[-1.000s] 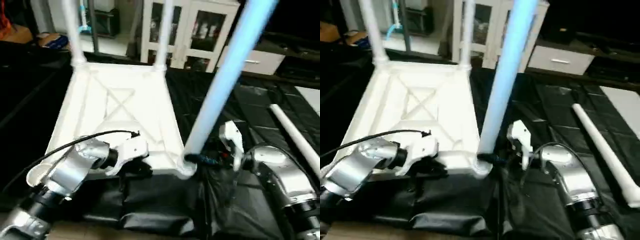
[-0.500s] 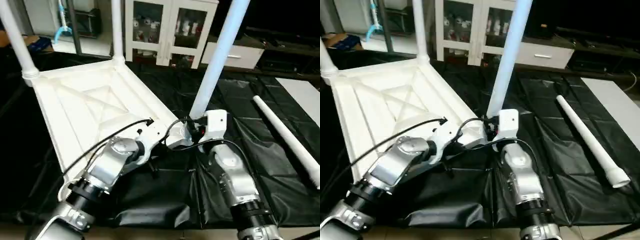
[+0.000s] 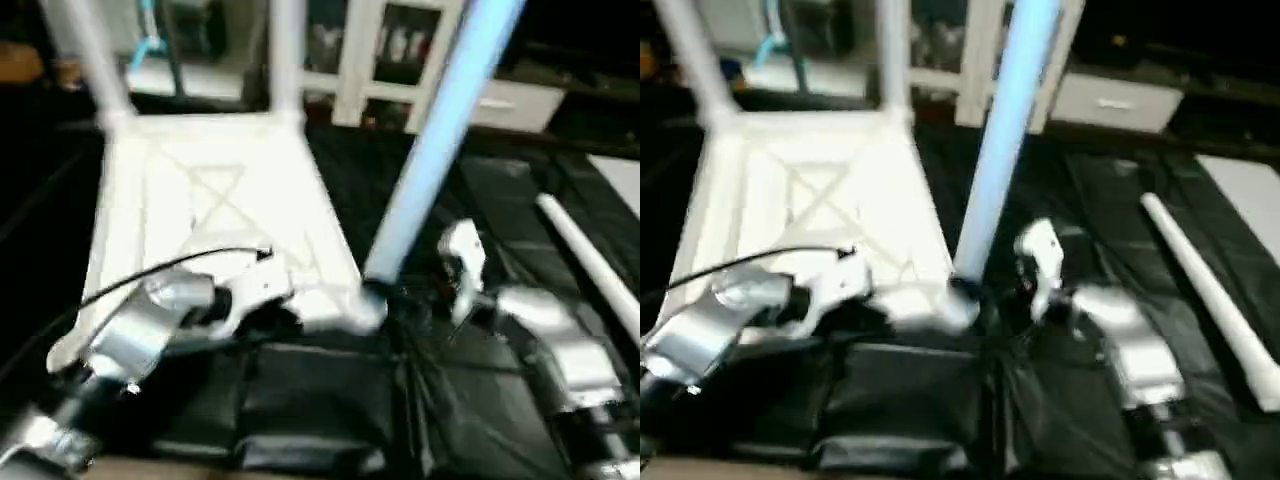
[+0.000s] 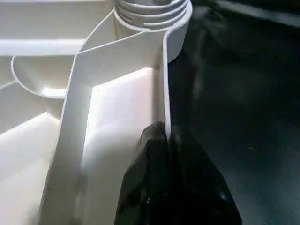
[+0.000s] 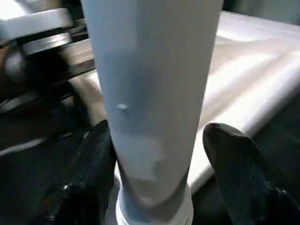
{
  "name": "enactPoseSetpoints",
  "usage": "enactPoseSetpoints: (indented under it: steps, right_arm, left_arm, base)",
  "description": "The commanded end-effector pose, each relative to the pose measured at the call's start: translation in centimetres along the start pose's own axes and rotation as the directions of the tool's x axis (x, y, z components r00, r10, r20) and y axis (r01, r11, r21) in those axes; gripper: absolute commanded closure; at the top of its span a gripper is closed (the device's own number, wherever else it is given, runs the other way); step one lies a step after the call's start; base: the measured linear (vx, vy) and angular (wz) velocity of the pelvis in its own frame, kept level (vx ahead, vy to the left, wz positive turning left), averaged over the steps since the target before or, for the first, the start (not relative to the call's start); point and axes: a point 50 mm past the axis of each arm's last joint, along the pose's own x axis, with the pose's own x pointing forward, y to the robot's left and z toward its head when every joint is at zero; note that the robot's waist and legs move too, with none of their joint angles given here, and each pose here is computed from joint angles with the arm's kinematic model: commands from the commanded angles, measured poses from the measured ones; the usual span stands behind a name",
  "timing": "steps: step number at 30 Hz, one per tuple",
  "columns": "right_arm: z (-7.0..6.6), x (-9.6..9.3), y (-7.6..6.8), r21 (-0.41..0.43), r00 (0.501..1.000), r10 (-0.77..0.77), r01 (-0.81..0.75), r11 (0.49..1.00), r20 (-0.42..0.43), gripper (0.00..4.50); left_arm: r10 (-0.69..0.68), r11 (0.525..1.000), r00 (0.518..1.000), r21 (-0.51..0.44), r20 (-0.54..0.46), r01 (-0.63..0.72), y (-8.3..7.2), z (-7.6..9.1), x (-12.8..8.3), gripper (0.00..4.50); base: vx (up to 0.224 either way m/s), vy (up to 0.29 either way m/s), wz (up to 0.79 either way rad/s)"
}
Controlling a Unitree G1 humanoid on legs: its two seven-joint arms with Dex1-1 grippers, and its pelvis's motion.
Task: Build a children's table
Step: Rotate leg to tighten
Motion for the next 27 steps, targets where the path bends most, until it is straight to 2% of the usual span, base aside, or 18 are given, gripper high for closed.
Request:
enactPoseSetpoints:
  steps: [1, 4, 5, 7, 9, 19, 22, 23, 24, 25, 27]
  right_arm:
    - [1.0, -2.0, -1.1, -0.046, 1.0, -0.002, 0.003, 0.999, 0.013, 1.5]
    - [0.8, -2.1, -0.6, -0.036, 0.995, 0.097, -0.098, 0.995, -0.036, 1.5]
    - [0.8, -2.1, -0.6, -0.032, 0.993, 0.109, -0.11, 0.993, -0.042, 1.75]
    - [0.4, -2.1, -0.1, -0.017, 0.978, 0.189, -0.192, 0.981, -0.092, 1.75]
    - [0.1, -2.0, 0.1, -0.016, 0.968, 0.222, -0.225, 0.974, -0.115, 1.99]
    - [-0.3, -1.7, -0.1, 0.005, 0.962, 0.246, -0.247, 0.969, -0.121, 2.55]
    - [-0.6, -1.2, -0.9, -0.009, 0.989, 0.114, -0.116, 0.993, -0.089, 2.62]
    - [-0.9, -1.0, -1.6, -0.029, 0.996, 0.015, -0.017, 0.999, -0.089, 2.62]
    - [-1.5, -0.8, -2.6, -0.034, 0.984, -0.143, 0.141, 0.989, -0.105, 2.63]
    - [-1.7, -0.8, -2.8, -0.032, 0.979, -0.174, 0.171, 0.985, -0.111, 2.63]
    - [-2.4, -0.8, -4.1, -0.008, 0.908, -0.397, 0.399, 0.917, -0.136, 2.65]
  left_arm:
    - [-0.159, 0.987, 0.987, -0.022, -0.017, 0.159, -1.7, -0.3, 0.9, 4.5]
    - [-0.181, 0.983, 0.984, -0.017, -0.001, 0.181, -1.9, -0.1, 0.8, 4.5]
    - [-0.185, 0.983, 0.983, -0.016, 0.002, 0.185, -1.9, -0.1, 0.8, 4.5]
    - [-0.211, 0.977, 0.977, -0.005, 0.008, 0.211, -2.1, -0.1, 0.7, 4.5]
    - [-0.218, 0.976, 0.976, -0.004, 0.008, 0.218, -2.2, -0.1, 0.7, 4.5]
    - [-0.23, 0.973, 0.973, -0.011, 0.0, 0.23, -2.3, -0.2, 0.5, 4.5]
    - [-0.213, 0.977, 0.977, -0.03, 0.006, 0.213, -2.2, 0.0, 0.7, 4.5]
    - [-0.189, 0.981, 0.982, -0.049, 0.01, 0.189, -2.0, 0.1, 0.9, 4.5]
    - [-0.132, 0.987, 0.991, -0.087, 0.02, 0.133, -1.6, 0.3, 1.2, 4.5]
    - [-0.119, 0.988, 0.993, -0.095, 0.022, 0.12, -1.5, 0.4, 1.3, 4.5]
    - [0.033, 0.984, 0.999, -0.175, 0.035, -0.026, -0.3, 0.8, 2.1, 4.5]
  base:
    - [0.0, 0.0, 0.0]
    - [0.0, 0.0, 0.0]
    - [0.0, 0.0, 0.0]
    - [0.0, 0.0, 0.0]
    - [0.0, 0.0, 0.0]
    - [0.0, 0.0, 0.0]
    - [0.0, 0.0, 0.0]
    - [0.0, 0.0, 0.0]
    - [0.0, 0.0, 0.0]
    - [0.0, 0.0, 0.0]
    - [0.0, 0.0, 0.0]
